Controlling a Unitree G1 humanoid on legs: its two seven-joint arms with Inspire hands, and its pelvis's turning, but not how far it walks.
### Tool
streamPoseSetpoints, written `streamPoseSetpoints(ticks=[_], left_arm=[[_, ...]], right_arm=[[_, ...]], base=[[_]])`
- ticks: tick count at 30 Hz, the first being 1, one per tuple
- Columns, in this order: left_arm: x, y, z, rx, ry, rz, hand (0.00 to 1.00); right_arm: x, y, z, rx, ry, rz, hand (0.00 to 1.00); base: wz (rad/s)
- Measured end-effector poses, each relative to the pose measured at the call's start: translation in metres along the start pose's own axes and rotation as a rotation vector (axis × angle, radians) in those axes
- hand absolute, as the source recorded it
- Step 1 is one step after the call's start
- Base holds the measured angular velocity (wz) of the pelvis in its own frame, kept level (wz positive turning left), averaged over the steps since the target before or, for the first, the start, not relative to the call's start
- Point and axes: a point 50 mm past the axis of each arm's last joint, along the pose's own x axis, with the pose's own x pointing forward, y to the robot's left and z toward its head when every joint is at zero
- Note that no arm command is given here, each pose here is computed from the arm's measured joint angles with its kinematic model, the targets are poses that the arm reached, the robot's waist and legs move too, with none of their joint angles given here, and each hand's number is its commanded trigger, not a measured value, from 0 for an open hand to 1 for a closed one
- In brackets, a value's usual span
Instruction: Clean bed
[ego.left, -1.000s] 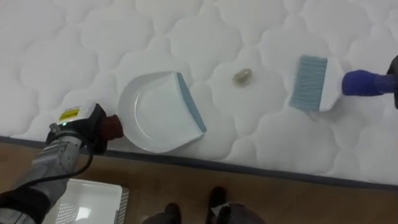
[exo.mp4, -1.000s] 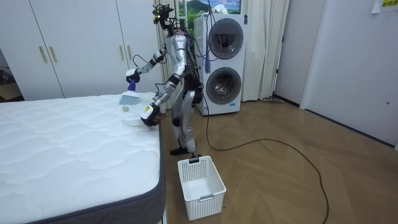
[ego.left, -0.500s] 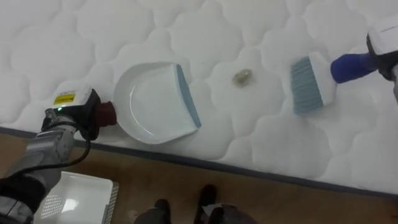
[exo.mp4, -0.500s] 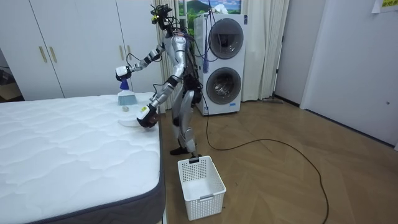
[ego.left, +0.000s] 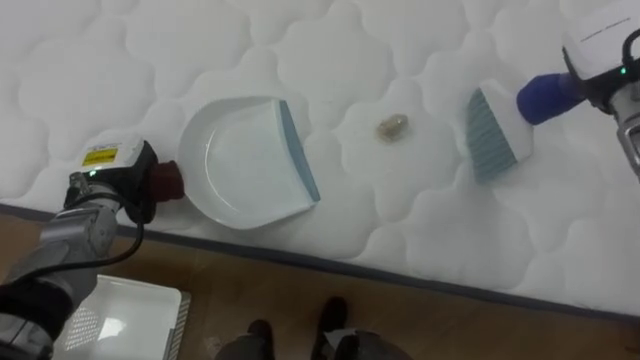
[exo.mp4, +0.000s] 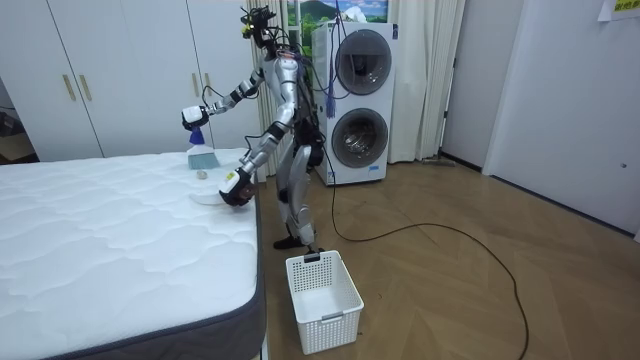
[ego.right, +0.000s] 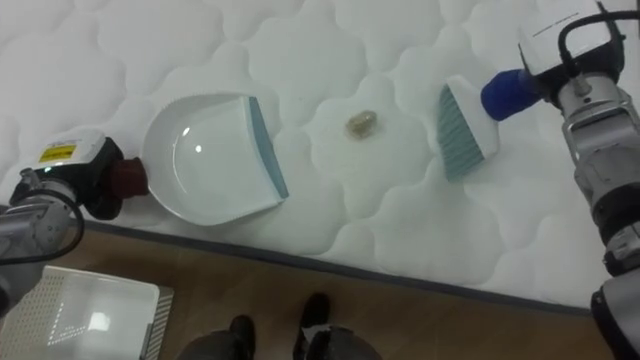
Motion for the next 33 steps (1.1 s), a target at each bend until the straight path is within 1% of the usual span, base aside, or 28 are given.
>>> streamPoseSetpoints(ticks=[3,11,21,28,33], left_arm=[[0.000,0.000,0.000,0.004,0.007,0.001,1.00],[0.000,-0.003,0.004,0.007,0.001,-0.003,1.00],[0.000,-0.007,0.011,-0.005,0.006,0.002,1.00],[0.000,-0.008,0.012,-0.002,0.005,0.002,1.00],[0.000,-0.010,0.015,0.007,-0.008,0.014,1.00]], right_arm=[[0.000,0.001,0.001,0.012,0.006,-0.002,1.00],[0.001,-0.005,0.028,0.133,0.013,-0.041,1.00],[-0.002,-0.011,0.059,0.261,-0.035,-0.021,1.00],[-0.002,-0.026,0.079,0.324,-0.088,-0.064,1.00],[-0.002,-0.037,0.090,0.439,-0.119,-0.073,1.00]], base=[[-0.03],[0.00],[0.00],[0.00],[0.00]])
